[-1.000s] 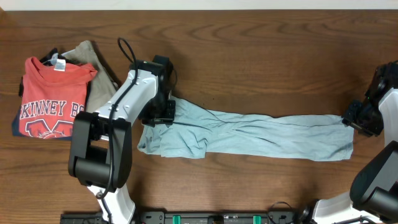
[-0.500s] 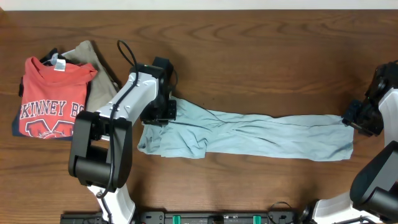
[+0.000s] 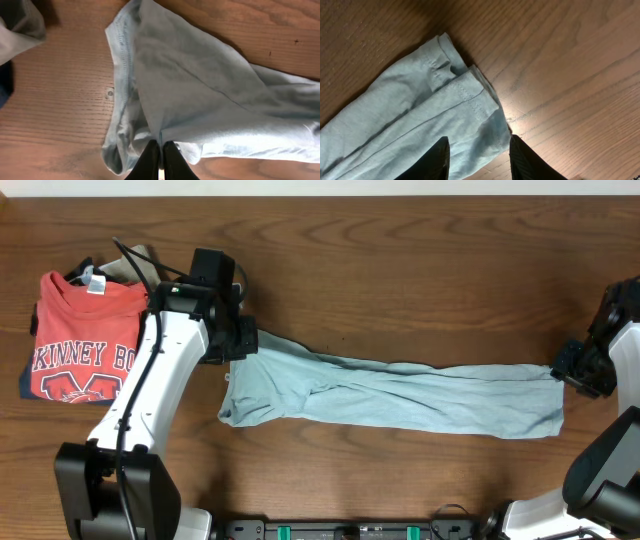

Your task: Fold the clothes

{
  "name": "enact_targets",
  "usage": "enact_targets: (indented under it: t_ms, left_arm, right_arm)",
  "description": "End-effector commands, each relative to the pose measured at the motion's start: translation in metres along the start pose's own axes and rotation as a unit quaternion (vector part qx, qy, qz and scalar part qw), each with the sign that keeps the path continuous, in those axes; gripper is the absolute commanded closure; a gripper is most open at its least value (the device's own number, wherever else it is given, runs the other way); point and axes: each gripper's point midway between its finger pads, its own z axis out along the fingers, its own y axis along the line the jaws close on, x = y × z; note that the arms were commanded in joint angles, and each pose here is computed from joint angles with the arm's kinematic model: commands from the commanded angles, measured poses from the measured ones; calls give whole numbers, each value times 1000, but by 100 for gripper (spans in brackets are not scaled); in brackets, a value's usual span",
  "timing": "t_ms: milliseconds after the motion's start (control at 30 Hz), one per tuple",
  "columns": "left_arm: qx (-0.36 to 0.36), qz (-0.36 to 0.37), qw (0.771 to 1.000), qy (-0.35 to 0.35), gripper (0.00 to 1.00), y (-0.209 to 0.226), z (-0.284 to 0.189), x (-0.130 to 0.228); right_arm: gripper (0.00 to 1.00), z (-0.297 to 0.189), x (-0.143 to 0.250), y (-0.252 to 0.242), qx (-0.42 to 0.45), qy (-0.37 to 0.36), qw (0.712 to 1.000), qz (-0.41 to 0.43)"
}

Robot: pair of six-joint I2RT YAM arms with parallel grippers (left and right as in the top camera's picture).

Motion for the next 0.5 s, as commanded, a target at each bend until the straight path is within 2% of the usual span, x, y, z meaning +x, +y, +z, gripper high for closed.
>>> enact_targets:
  t_ms: [0, 333, 433, 467]
  left_arm:
    - [-6, -9, 1000, 17, 94, 3, 9, 4]
    - [-23, -13, 998, 59, 92, 14, 33, 31]
    - [-25, -13, 998, 64, 83, 16, 37, 35]
    - [-25, -13, 998, 64, 77, 16, 37, 36]
  right_arm:
    - [62, -1, 0, -5, 3, -2, 1000, 8]
    - [59, -1, -3, -4, 2, -8, 1000, 7]
    - [55, -1, -6, -3, 1, -15, 1000, 8]
    - [55, -1, -8, -3, 0, -19, 1000, 9]
